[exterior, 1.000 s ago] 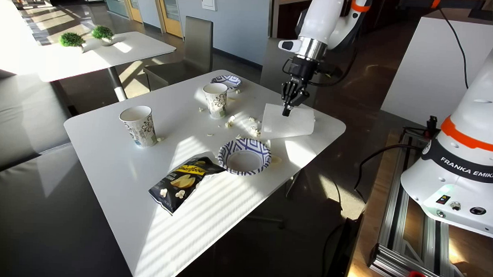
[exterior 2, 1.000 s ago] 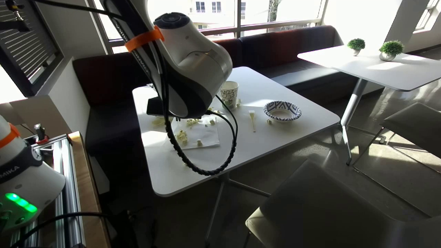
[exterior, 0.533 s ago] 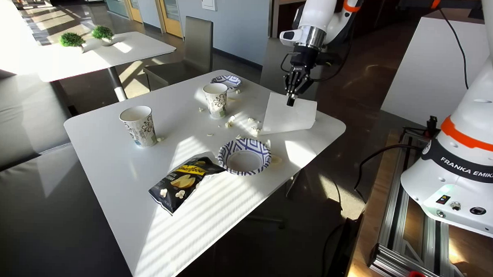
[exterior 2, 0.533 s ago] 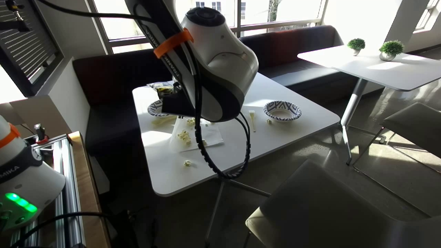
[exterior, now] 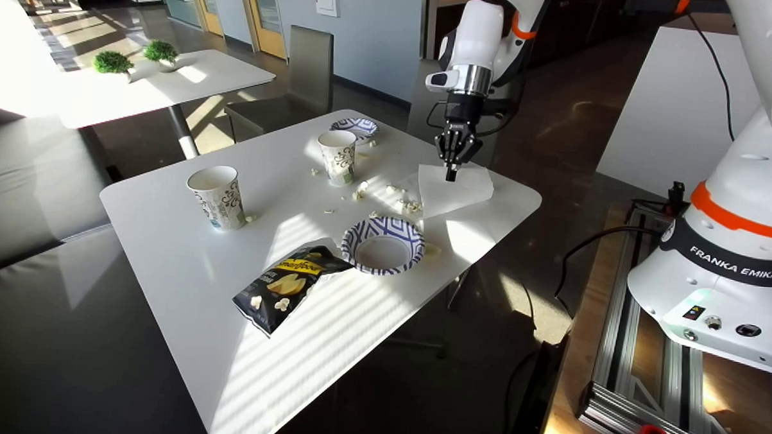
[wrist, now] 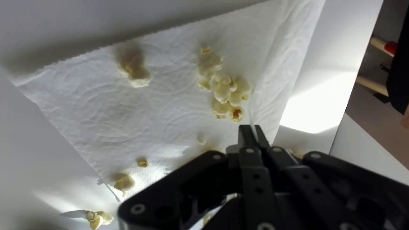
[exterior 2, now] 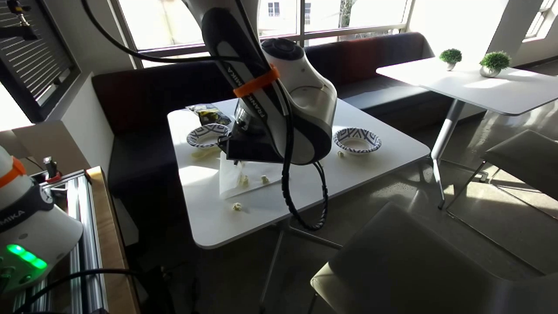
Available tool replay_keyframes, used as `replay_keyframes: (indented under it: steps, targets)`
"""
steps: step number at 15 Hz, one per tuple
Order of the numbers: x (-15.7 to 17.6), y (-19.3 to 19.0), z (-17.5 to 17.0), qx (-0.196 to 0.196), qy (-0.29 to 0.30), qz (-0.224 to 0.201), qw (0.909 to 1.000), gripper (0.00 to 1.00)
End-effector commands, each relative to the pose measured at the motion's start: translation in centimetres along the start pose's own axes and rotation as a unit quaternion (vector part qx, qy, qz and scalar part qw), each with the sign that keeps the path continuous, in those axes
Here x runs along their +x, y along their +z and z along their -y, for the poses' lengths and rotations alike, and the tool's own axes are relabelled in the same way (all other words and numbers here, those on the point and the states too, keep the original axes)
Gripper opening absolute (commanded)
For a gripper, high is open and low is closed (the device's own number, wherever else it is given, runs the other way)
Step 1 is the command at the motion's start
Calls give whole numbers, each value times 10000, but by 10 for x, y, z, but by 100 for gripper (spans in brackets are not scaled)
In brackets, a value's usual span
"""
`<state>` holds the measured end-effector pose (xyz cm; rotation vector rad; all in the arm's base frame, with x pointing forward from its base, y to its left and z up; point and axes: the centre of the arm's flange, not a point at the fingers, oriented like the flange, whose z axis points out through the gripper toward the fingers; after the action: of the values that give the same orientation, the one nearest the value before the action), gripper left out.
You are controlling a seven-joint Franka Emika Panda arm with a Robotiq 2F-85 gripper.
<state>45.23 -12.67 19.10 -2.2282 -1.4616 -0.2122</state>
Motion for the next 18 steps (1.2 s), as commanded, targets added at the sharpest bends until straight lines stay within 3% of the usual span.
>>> replay_keyframes:
  steps: [1,7,8,9,18]
  targets:
    - [14,-25,-39,318,-193,377,9986,0]
    - [29,-31,-44,652,-313,588,9956,0]
    - [27,-29,-43,629,-254,603,9959,0]
    - [23,33,4,292,-293,520,9978,0]
    - [23,33,4,282,-289,518,9978,1]
